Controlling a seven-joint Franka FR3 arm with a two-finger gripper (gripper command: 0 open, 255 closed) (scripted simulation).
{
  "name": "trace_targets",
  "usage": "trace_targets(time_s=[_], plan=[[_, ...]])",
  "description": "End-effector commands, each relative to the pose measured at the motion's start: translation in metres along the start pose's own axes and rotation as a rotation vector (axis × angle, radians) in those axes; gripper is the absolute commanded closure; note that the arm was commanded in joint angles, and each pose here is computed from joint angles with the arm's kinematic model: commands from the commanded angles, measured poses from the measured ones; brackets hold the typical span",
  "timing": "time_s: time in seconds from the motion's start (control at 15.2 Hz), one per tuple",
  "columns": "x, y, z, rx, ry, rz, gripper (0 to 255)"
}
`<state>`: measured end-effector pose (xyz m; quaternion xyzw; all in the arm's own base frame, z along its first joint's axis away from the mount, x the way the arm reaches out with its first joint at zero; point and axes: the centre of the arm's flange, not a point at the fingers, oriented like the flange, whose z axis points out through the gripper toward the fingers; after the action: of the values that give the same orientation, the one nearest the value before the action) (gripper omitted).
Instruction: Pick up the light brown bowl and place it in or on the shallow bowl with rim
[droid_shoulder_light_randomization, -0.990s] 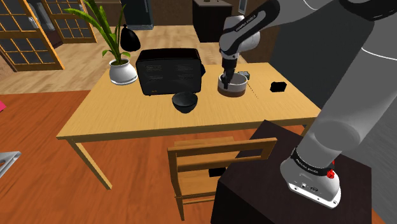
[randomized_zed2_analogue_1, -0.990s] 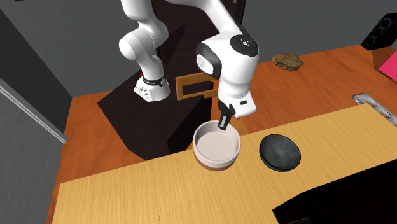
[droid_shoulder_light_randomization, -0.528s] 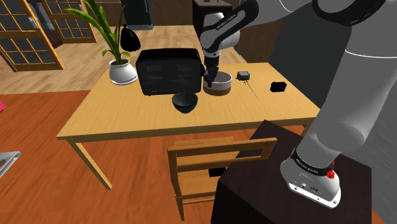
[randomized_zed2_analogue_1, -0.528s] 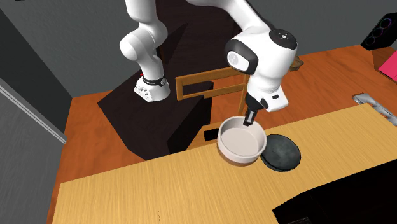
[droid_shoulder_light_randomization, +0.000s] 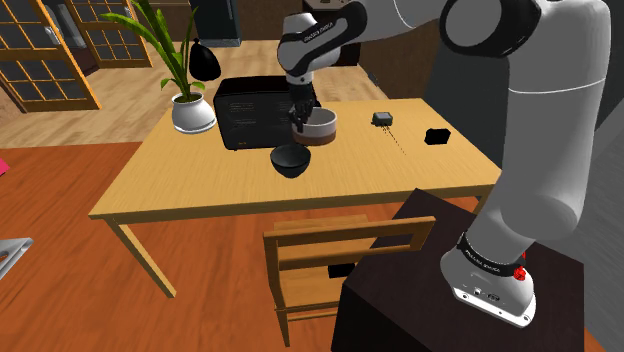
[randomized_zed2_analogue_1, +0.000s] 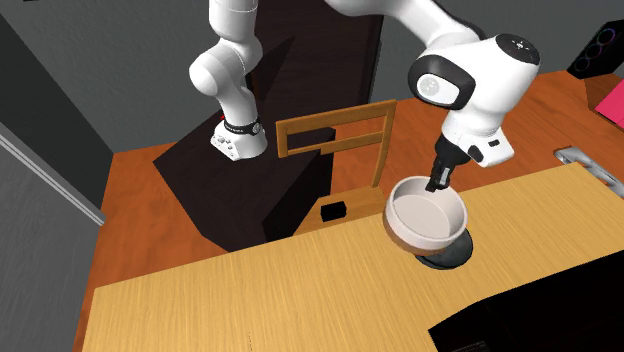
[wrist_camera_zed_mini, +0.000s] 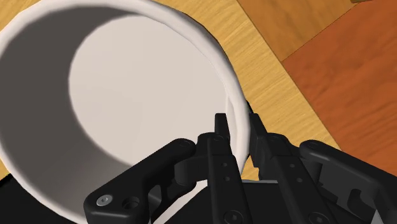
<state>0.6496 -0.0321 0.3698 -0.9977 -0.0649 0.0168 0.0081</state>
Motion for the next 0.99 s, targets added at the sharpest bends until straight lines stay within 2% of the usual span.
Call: trace_targets(time_s=[0.0, 0.33, 0.92], plan=[[0.024, -0.015, 0.000, 0.000, 0.001, 0.001, 255], [0.083, -0.050, -0.007, 0.000, 0.001, 0.001, 255], [0.084, -0.050, 0.040, 0.000, 0.001, 0.001, 255]])
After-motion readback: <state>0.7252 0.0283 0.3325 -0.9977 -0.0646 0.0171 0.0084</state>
